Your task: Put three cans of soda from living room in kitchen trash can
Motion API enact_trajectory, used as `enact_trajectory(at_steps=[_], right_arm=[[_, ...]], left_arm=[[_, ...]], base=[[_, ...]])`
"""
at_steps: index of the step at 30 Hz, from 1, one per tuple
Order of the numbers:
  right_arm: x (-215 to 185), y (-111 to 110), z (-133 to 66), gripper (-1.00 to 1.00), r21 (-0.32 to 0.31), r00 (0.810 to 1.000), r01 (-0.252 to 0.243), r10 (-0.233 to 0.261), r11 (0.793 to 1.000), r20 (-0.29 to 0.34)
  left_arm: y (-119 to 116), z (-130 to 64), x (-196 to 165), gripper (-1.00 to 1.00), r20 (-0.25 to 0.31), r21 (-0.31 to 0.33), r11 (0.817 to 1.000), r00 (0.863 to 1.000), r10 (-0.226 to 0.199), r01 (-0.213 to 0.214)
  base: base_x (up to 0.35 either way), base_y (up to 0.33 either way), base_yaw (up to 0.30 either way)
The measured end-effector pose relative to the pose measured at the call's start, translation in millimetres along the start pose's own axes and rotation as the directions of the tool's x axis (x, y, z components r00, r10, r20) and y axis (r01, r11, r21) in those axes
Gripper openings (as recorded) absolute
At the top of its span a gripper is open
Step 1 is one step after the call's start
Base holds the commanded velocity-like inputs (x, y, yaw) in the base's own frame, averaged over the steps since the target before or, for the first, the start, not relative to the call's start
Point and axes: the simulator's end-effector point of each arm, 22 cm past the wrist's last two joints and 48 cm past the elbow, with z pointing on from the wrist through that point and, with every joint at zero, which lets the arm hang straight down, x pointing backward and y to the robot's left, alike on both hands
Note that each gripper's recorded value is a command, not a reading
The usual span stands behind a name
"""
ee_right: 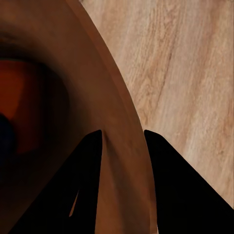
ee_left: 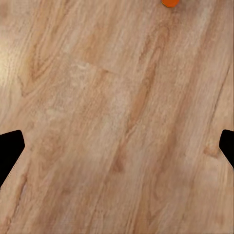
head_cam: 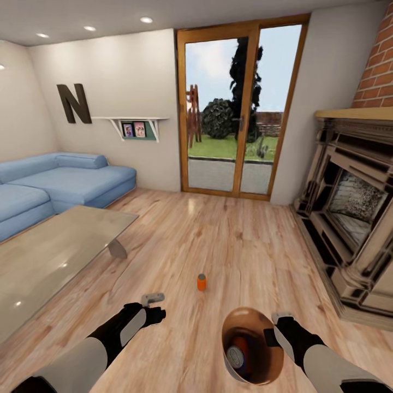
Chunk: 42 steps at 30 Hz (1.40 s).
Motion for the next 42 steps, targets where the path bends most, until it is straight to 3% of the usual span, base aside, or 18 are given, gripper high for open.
enact_trajectory(at_steps=[27,42], right_arm=[[2.0,6.1,-0.2,-1.00,-0.006,1.000,0.009,-0.009,1.000,-0.006],[2.8,14.7,-1.0,-1.00,-0.016,1.000,0.012,-0.012,1.000,-0.009]], left_arm=[[-6.8,-0.1,-1.5,1.00,0.010,0.009,1.000,1.000,-0.001,0.001],[-7.4,-0.2,-3.7,1.00,0.020,0.011,1.000,1.000,-0.005,0.005]], base=[[0.335,-0.118,-0.001],[0.240,-0.072,-0.131]])
